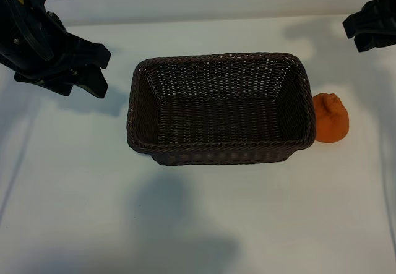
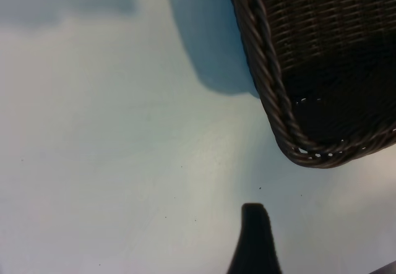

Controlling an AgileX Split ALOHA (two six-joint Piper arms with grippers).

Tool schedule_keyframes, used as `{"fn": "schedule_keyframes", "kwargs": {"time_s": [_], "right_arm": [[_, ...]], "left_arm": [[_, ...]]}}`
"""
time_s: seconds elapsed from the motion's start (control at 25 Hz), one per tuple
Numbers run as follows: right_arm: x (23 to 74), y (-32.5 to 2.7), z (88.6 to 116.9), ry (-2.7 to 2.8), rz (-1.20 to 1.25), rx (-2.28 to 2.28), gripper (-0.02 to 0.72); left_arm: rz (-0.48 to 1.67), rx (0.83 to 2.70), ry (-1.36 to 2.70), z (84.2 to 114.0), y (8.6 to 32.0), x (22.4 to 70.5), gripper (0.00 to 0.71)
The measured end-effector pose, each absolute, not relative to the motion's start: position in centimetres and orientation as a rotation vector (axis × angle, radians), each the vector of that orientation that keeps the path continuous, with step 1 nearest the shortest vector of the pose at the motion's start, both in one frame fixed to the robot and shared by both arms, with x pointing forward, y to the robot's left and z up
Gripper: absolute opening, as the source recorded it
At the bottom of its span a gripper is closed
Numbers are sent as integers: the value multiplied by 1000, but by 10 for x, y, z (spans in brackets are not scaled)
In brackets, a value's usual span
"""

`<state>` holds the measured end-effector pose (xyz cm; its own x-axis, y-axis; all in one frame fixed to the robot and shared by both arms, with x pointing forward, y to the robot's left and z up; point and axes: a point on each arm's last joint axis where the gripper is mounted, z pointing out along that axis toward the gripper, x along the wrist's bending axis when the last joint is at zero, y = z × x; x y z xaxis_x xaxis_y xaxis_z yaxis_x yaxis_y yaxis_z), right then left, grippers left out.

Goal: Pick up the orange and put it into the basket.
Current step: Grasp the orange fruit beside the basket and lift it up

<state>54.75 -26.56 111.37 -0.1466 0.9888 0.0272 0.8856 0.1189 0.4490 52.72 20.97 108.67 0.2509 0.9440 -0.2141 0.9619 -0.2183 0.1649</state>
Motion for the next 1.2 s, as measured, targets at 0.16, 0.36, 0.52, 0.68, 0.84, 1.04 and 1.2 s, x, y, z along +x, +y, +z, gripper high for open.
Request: {"fn": "schedule_keyframes", "kwargs": {"time_s": [0.16, 0.36, 0.52, 0.68, 0.84, 1.04, 1.2], "right_arm": [[560, -265, 1094, 2163, 467, 1879, 489], [579, -263, 1060, 2220, 375, 1934, 489], [589, -263, 1044, 2232, 336, 1927, 489], [594, -265, 1032, 2242, 295, 1919, 489], [591, -265, 1013, 2253, 274, 1926, 489], [585, -266, 993, 2247, 283, 1928, 489], [586, -264, 990, 2226, 336, 1942, 489]], "left_arm": [[-98, 2263, 1772, 1087, 210, 527, 573], [-97, 2264, 1773, 1087, 210, 527, 573], [-93, 2266, 1773, 1087, 210, 527, 573], [-93, 2266, 1773, 1087, 210, 527, 573], [-92, 2267, 1773, 1087, 210, 527, 573], [-92, 2267, 1773, 1087, 210, 527, 573], [-78, 2276, 1776, 1086, 211, 528, 573]]}}
